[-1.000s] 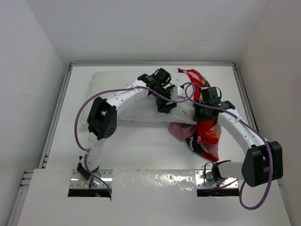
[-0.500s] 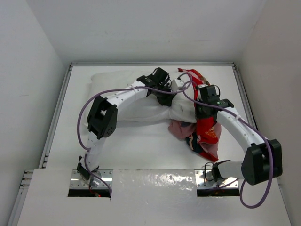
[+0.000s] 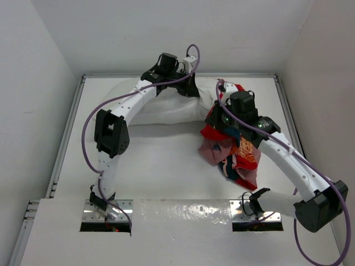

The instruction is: Put the pillow into the pillowcase

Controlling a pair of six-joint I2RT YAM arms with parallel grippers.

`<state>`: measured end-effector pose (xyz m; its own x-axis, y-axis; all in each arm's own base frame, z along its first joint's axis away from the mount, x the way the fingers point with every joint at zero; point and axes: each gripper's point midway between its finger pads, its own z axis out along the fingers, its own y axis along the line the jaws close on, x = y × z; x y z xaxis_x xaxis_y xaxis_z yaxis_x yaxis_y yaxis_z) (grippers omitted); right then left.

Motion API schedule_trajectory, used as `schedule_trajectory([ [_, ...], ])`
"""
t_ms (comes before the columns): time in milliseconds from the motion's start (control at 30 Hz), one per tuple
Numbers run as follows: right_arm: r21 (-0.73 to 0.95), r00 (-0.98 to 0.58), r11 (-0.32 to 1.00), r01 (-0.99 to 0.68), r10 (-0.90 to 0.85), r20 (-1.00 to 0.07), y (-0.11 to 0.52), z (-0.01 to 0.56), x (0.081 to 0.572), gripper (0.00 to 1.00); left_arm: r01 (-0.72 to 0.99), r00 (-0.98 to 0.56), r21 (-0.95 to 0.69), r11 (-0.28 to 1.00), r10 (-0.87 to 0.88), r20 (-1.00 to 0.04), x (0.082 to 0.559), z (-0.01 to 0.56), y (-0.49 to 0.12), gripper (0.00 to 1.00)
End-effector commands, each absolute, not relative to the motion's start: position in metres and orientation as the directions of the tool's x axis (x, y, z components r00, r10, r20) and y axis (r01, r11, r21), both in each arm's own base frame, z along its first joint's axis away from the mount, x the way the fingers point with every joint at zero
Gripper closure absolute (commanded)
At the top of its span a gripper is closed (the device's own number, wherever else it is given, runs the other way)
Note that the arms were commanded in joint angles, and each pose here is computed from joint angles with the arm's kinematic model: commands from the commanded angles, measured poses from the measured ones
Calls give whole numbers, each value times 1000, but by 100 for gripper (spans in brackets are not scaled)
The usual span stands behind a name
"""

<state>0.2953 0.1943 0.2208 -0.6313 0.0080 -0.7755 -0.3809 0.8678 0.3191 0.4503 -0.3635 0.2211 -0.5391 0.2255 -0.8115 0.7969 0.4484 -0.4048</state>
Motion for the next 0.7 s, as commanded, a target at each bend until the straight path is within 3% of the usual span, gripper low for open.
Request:
schedule_trajectory([
  [0, 386, -514, 824, -415, 138, -847, 210, 278, 322, 100, 903, -400, -348, 250, 199, -894, 406, 291, -396, 100],
  [200, 417, -514, 870, -262, 239, -824, 177, 269, 358, 100, 925, -362, -375, 54, 418, -833, 336, 239, -397, 100],
  [300, 413, -538, 900, -139, 281, -795, 152, 247, 362, 100, 973, -153, -222, -63, 544, -825, 322, 210, -372, 100],
  [467, 370, -599, 925, -81, 252, -760, 141, 213, 355, 100, 927, -32, -246, -282, 595, -803, 270, 191, -345, 100],
  [667, 389, -684, 912, -128, 203, -701, 181, 179, 324, 100, 905, -62, -315, -287, 644, -763, 255, 142, -345, 100],
])
